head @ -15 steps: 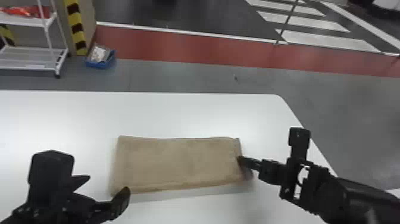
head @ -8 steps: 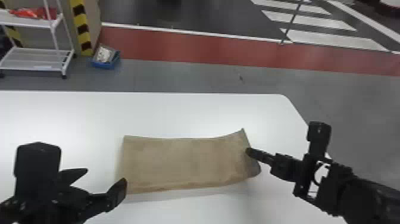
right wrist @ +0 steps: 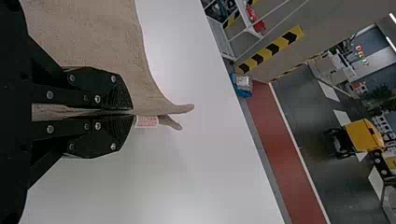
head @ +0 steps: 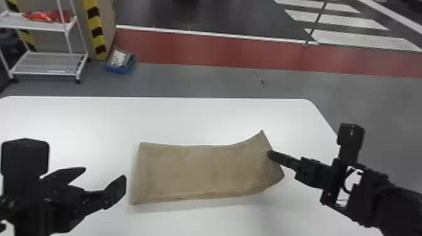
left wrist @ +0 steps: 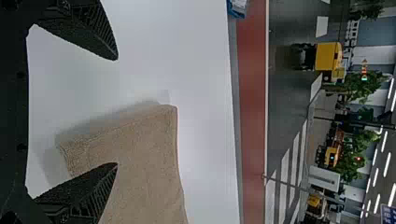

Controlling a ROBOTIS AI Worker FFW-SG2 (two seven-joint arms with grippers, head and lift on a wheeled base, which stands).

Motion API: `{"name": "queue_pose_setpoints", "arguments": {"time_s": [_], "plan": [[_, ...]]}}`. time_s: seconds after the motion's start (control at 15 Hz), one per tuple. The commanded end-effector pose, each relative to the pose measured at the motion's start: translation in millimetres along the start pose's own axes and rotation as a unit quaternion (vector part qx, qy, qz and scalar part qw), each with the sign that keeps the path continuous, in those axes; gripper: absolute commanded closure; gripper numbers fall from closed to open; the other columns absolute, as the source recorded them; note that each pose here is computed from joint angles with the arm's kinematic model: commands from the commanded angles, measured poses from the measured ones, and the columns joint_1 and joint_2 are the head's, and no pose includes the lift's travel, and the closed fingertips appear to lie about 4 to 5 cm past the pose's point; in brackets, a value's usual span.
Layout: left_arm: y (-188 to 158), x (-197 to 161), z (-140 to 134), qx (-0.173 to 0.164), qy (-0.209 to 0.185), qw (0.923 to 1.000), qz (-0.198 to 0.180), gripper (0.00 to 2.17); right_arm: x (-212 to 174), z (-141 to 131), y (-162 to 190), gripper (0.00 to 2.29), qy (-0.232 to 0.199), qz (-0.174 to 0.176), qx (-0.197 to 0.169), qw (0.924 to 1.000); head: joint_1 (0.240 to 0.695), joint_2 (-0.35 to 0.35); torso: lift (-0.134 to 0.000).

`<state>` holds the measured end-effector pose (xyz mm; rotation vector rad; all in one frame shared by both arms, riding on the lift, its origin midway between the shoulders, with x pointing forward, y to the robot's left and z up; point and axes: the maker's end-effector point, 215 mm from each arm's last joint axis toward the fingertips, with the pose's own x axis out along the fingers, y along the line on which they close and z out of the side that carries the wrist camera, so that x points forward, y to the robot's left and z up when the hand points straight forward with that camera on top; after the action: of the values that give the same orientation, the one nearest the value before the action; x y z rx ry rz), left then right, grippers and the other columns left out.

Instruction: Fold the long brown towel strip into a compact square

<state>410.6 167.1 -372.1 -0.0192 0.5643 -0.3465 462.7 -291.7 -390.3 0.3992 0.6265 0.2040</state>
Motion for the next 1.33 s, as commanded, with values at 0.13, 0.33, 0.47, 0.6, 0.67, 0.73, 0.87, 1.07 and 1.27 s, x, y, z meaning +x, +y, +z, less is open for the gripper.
{"name": "queue_pose_setpoints", "arguments": {"time_s": [0.13, 0.33, 0.47, 0.6, 0.67, 0.73, 0.87, 1.07, 1.27], "plan": [[67.5, -5.2, 23.0, -0.019, -0.038, 0.9976, 0.056, 0.08, 0.0, 23.8, 53.3, 1.05, -0.022, 0.041, -0.017, 0.9988, 0.695, -0.117, -0.124], [141.5, -17.0, 46.8, -0.034, -0.093, 0.9893, 0.108, 0.08, 8.6, 40.2, 115.7, 1.06, -0.036, 0.079, -0.043, 0.9953, 0.695, -0.035, -0.124], [189.9, -26.5, 57.8, -0.054, -0.126, 0.9817, 0.132, 0.08, 14.0, 45.0, 172.8, 1.06, -0.044, 0.117, -0.058, 0.9905, 0.695, 0.081, -0.124], [219.5, -28.5, 55.1, -0.073, -0.131, 0.9782, 0.143, 0.08, 19.6, 50.3, 234.4, 1.05, -0.054, 0.161, -0.071, 0.9829, 0.695, 0.172, -0.124], [228.5, -31.0, 57.3, -0.074, -0.142, 0.9755, 0.151, 0.08, 22.1, 54.2, 264.3, 1.06, -0.065, 0.177, -0.083, 0.9785, 0.695, 0.214, -0.124], [231.9, -31.9, 60.4, -0.073, -0.15, 0.974, 0.154, 0.08, 20.0, 64.7, 300.7, 1.05, -0.085, 0.209, -0.092, 0.9699, 0.695, 0.259, -0.124], [228.5, -28.0, 60.6, -0.075, -0.152, 0.9741, 0.15, 0.08, 22.8, 64.1, 344.6, 1.06, -0.086, 0.234, -0.122, 0.9607, 0.692, 0.35, -0.124], [225.2, -22.8, 63.4, -0.075, -0.154, 0.9741, 0.147, 0.08, 24.1, 56.3, 390.0, 1.06, -0.087, 0.263, -0.148, 0.9494, 0.652, 0.35, -0.124], [223.9, -21.1, 63.7, -0.077, -0.155, 0.9742, 0.144, 0.08, 22.6, 57.3, 422.3, 1.06, -0.106, 0.293, -0.149, 0.9386, 0.641, 0.35, -0.124]]}}
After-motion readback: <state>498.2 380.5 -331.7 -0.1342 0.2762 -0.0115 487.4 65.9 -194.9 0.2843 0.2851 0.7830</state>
